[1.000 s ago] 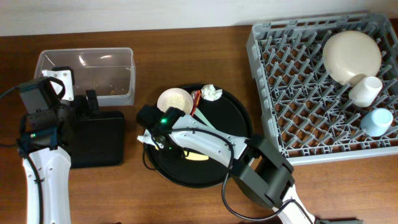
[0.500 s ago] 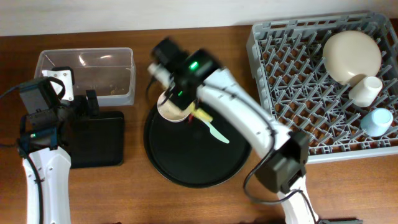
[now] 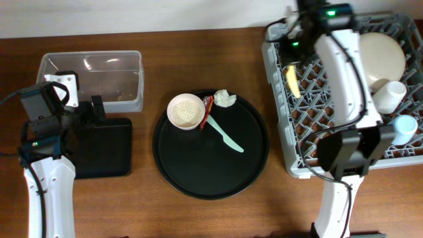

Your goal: Sort waste into correct bins and load items into the dishwasher rack

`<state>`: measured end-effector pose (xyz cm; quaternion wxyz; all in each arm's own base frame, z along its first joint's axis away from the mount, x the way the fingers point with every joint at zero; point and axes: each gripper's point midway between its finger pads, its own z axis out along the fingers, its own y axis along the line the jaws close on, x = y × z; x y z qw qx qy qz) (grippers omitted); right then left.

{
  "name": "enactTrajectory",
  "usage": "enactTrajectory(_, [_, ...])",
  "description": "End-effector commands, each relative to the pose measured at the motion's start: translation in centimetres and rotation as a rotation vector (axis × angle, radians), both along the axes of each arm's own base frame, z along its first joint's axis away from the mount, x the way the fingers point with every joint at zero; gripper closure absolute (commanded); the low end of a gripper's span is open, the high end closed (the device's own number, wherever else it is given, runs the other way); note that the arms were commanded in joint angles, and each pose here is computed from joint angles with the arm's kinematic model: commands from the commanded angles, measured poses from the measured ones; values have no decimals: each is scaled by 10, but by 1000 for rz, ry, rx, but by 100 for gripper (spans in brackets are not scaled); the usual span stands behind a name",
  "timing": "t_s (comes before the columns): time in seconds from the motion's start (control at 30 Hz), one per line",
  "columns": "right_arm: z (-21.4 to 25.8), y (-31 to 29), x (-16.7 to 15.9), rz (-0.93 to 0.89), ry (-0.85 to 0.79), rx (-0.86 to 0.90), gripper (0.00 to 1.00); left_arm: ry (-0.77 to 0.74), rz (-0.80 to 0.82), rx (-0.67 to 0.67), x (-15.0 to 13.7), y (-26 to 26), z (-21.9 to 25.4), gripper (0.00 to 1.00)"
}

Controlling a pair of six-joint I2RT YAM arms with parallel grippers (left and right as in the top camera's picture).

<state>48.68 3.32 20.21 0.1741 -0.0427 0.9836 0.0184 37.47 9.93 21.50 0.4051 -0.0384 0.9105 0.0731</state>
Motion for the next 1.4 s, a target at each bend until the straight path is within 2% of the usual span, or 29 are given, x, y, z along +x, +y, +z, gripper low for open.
enactTrajectory(0.0, [-7,-13,4,-55,12,55,89,-21,18,1,3,4,9,1])
enactTrajectory(0.23, [-60,-12,2,-5,101,35,88,-21,18,1,3,4,9,1])
enactTrajectory(0.37, [-91,-9,-4,1,147,33,81,-21,18,1,3,4,9,1])
enactTrajectory(0.4, [-96,-9,-5,6,154,34,76,-21,18,1,3,4,9,1])
enactTrajectory(0.43, [-99,-5,-7,45,159,46,58,-21,18,1,3,4,9,1])
enactTrajectory(0.47, [-98,0,-8,77,158,63,32,-21,18,1,3,4,9,1])
enactTrajectory(0.5, [-96,5,-8,102,151,78,18,-21,18,1,3,4,9,1])
enactTrajectory(0.53, [-93,7,-7,107,145,79,16,-21,18,1,3,4,9,1])
enactTrajectory(0.67, [-63,20,-9,137,85,79,17,-21,18,1,3,4,9,1])
enactTrajectory(0.77, [-36,51,-22,203,56,120,21,-21,18,1,3,4,9,1])
enactTrajectory(0.87, [-23,83,-42,291,66,123,30,-21,18,1,3,4,9,1])
enactTrajectory(0.9, [-25,98,-51,332,91,117,37,-21,18,1,3,4,9,1])
enactTrajectory(0.97, [-34,119,-69,383,150,110,50,-21,18,1,3,4,9,1])
enactTrajectory(1.07, [-58,146,-96,487,233,88,58,-21,18,1,3,4,9,1])
enactTrajectory(1.27, [-125,173,-127,749,279,37,60,-21,18,1,3,4,9,1])
enactTrajectory(1.37, [-146,183,-135,855,261,66,53,-21,18,1,3,4,9,1])
